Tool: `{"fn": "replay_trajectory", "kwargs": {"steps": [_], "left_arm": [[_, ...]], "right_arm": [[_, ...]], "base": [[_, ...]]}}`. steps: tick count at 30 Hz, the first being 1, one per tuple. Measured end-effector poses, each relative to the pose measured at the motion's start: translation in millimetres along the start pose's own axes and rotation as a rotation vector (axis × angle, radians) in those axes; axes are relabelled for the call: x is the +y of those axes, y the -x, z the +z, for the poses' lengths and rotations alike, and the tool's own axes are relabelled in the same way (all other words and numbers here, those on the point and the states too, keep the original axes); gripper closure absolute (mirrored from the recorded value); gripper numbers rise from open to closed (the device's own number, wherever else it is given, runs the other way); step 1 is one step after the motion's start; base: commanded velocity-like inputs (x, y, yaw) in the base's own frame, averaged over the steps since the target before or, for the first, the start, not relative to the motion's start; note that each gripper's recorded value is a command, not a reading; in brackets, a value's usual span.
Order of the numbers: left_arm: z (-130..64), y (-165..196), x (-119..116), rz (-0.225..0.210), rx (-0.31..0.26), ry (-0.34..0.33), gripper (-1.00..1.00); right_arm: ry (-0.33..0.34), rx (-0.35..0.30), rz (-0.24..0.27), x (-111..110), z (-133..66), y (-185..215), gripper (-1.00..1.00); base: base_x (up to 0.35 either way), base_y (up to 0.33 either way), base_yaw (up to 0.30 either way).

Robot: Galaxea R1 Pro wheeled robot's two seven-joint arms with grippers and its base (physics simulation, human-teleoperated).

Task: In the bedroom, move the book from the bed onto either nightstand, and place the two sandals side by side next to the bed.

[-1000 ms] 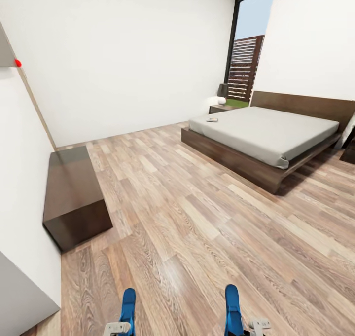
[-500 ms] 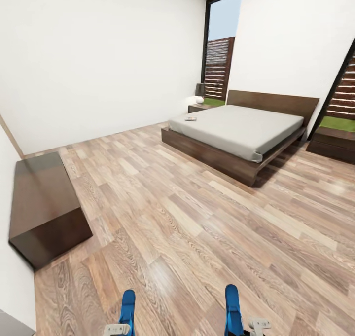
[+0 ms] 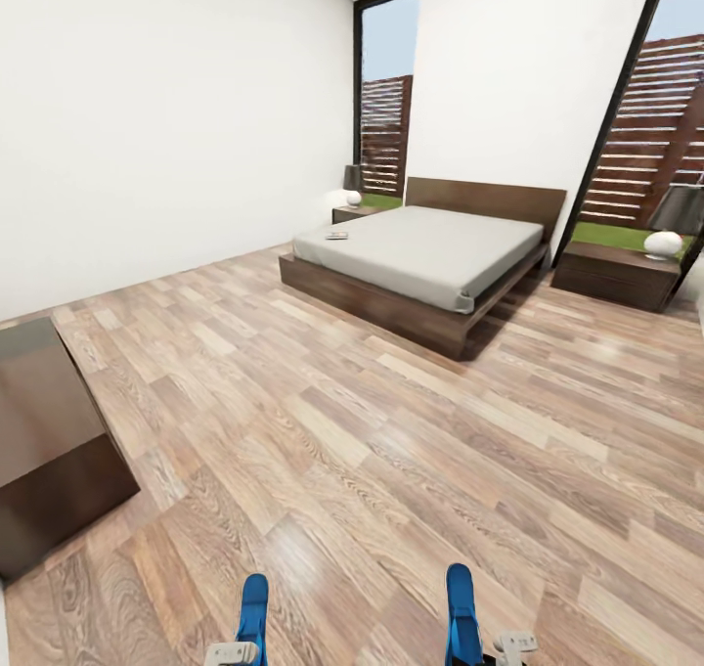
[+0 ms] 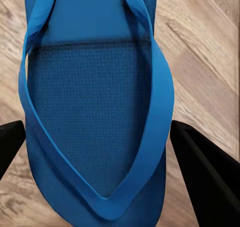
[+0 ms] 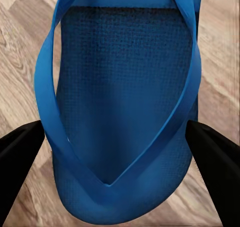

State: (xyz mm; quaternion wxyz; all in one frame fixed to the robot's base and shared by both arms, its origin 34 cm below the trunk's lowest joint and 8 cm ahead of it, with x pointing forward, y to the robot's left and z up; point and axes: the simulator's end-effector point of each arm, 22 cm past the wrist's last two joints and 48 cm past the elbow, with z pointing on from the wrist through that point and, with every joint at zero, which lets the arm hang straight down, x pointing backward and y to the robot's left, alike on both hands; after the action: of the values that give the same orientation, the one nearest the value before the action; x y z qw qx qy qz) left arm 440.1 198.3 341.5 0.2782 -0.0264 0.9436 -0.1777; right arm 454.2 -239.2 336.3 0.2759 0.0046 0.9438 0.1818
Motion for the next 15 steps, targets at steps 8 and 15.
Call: {"fn": "replay_trajectory", "kwargs": {"steps": [8,15], "left_arm": [[0.1,-0.3,-0.5,0.001,0.001,-0.001,1.00],[0.2,0.4,-0.3,0.001,0.000,-0.001,1.00]], "right_arm": [[0.000,0.000,0.000,0.0,0.0,0.0,1.00],[0.000,0.000,0.000,0.0,0.0,0.0,1.00]], "base": [[0.000,0.000,-0.277],[0.000,0.000,-0.231]]}}
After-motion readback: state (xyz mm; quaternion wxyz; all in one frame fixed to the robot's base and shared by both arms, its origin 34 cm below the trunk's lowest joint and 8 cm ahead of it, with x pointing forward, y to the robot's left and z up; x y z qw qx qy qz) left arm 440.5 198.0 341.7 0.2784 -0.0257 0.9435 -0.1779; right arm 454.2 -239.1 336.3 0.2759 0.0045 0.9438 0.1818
